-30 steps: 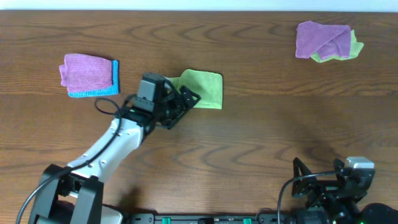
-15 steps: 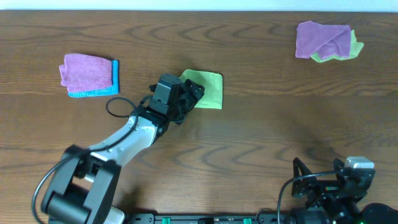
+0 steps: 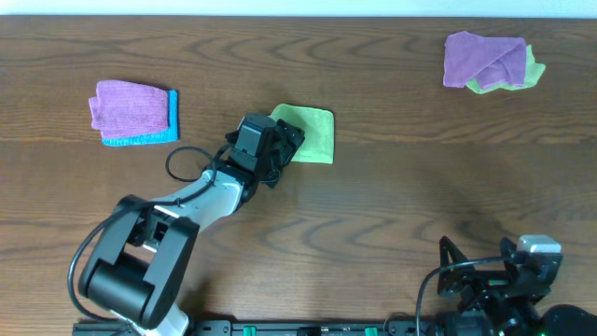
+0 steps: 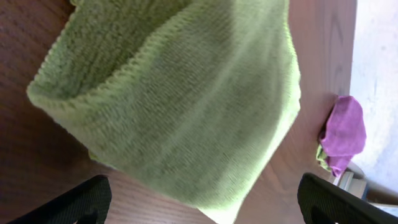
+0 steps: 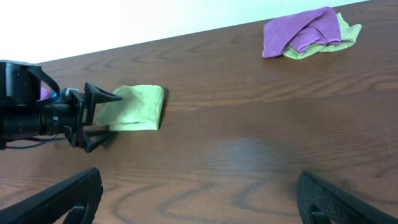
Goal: Fold the cloth
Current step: 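Reach the left gripper to the folded green cloth and grasp it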
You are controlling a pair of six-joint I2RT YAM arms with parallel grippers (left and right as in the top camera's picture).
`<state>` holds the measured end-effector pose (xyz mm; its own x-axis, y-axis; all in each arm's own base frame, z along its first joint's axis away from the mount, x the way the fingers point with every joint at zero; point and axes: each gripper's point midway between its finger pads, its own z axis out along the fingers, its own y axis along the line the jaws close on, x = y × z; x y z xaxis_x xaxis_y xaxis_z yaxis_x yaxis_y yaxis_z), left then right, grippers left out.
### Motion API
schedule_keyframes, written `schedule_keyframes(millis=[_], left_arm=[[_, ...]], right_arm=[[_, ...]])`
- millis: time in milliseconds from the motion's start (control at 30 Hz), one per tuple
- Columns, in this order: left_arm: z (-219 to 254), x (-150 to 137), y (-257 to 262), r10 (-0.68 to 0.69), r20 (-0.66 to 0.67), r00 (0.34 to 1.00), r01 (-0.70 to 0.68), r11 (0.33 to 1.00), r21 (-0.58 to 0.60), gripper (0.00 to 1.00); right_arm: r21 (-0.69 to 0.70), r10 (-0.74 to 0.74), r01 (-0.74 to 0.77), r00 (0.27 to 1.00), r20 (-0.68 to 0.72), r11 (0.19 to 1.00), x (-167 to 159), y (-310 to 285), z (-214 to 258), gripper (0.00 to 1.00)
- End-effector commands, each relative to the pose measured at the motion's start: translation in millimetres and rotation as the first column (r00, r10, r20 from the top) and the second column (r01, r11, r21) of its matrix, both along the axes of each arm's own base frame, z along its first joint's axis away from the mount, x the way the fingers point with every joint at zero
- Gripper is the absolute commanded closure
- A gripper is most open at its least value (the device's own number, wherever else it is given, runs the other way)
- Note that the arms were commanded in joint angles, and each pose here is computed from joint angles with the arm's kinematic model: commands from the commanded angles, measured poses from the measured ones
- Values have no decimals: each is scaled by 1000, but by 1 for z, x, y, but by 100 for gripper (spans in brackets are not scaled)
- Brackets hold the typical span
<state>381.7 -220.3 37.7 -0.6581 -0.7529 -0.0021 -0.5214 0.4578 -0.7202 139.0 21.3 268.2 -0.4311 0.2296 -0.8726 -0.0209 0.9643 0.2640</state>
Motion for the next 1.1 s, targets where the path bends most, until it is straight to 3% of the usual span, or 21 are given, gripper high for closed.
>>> schedule_keyframes(millis=[0, 333, 667, 800, 967, 1067], left_arm=[[-16, -2, 3, 36, -38, 999, -36, 999, 5, 3], [-32, 7, 3, 83, -40, 996, -83, 996, -9, 0], [-57, 14, 2, 92, -31, 995, -92, 996, -4, 36], [-61, 18, 0, 84, -9, 996, -84, 996, -6, 57], [-60, 22, -1, 10, 59, 998, -13, 999, 44, 94], [-53, 26, -5, -79, 132, 988, 68, 994, 84, 94]], right_arm=[[7, -22, 22, 1000, -6, 1000, 0, -3, -2, 1], [7, -22, 22, 1000, -6, 1000, 0, -3, -2, 1], [7, -22, 22, 1000, -6, 1000, 0, -3, -2, 1], [7, -23, 23, 1000, -6, 1000, 0, -3, -2, 1], [7, -22, 22, 1000, -6, 1000, 0, -3, -2, 1], [7, -22, 22, 1000, -6, 1000, 0, -3, -2, 1]])
